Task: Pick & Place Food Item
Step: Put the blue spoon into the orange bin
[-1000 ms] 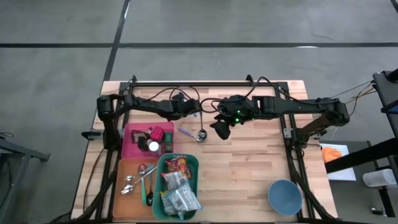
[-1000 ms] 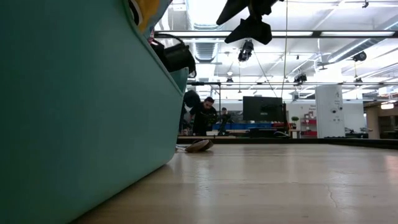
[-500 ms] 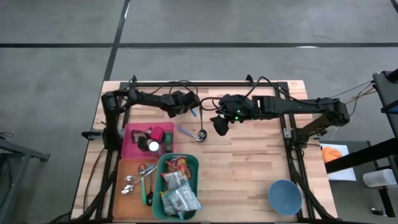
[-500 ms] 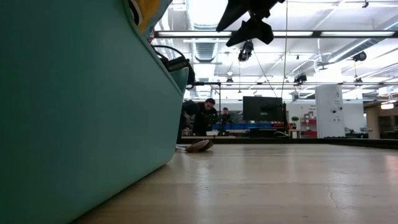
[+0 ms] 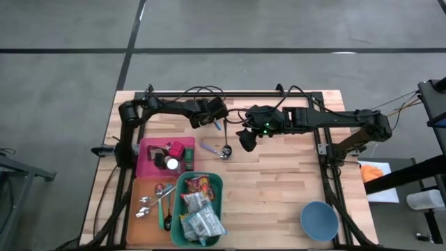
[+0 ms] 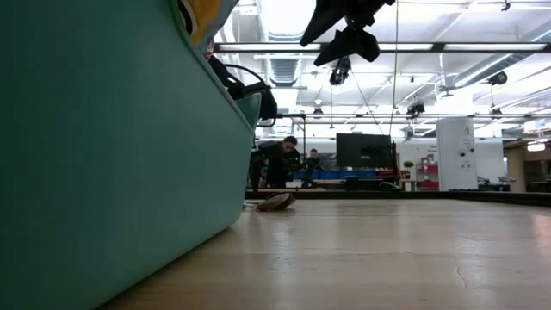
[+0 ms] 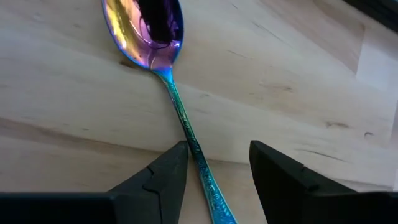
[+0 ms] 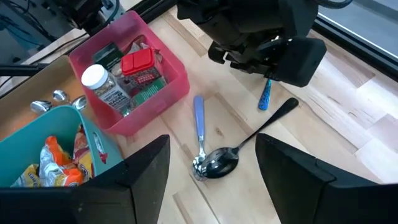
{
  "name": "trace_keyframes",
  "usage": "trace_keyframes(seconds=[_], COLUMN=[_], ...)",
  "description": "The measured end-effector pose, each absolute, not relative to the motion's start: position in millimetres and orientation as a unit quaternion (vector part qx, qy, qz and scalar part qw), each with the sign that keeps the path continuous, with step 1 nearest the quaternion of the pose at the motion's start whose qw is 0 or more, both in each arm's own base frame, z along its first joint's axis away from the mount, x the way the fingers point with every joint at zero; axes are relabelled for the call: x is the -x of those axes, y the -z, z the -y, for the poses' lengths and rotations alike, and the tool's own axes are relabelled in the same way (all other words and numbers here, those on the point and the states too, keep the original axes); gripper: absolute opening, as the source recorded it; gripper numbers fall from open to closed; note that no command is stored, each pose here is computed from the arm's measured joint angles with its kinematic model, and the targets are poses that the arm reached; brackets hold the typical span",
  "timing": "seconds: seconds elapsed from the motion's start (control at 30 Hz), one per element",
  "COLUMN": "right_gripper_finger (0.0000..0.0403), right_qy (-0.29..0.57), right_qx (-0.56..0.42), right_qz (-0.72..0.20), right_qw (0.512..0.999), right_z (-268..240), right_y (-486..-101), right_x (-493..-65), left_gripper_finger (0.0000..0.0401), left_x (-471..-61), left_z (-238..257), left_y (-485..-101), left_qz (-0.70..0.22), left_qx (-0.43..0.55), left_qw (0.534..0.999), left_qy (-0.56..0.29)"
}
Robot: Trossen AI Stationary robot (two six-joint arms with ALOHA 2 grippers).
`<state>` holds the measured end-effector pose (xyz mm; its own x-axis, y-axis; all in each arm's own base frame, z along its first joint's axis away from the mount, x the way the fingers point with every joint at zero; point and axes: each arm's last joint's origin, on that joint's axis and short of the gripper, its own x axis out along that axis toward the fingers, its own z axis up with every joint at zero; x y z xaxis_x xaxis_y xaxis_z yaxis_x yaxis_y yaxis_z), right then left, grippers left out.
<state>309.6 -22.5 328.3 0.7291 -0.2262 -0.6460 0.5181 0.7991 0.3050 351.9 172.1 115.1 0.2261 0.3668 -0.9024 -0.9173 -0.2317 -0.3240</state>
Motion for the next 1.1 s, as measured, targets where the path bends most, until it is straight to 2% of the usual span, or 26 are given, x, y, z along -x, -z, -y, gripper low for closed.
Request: trace_keyframes(seconds=[0.4, 0.93, 1.1], right_gripper_finger=[0.0233, 0.0233, 0.0233], right_qy=[0.213, 0.256, 0.256], right_qx=[-0.237, -0.216, -0.216], right_qz=[-0.31, -0.296, -0.296], right_qw=[0.896, 0.895, 0.894], right_z=[23, 27, 27], right_y=[-327, -328, -328], right_x=[-309, -308, -308], left_gripper_finger=[0.0177, 0.0175, 0.0136], left_x=[-345, -343, -343], left_z=[-178, -182, -182], left_y=[-124, -115, -115], left_qz=[-0.264, -0.227, -0.227], left_qx=[0.514, 0.465, 0.471], left_qw=[0.56, 0.587, 0.583], left_qy=[-0.594, -0.623, -0.622])
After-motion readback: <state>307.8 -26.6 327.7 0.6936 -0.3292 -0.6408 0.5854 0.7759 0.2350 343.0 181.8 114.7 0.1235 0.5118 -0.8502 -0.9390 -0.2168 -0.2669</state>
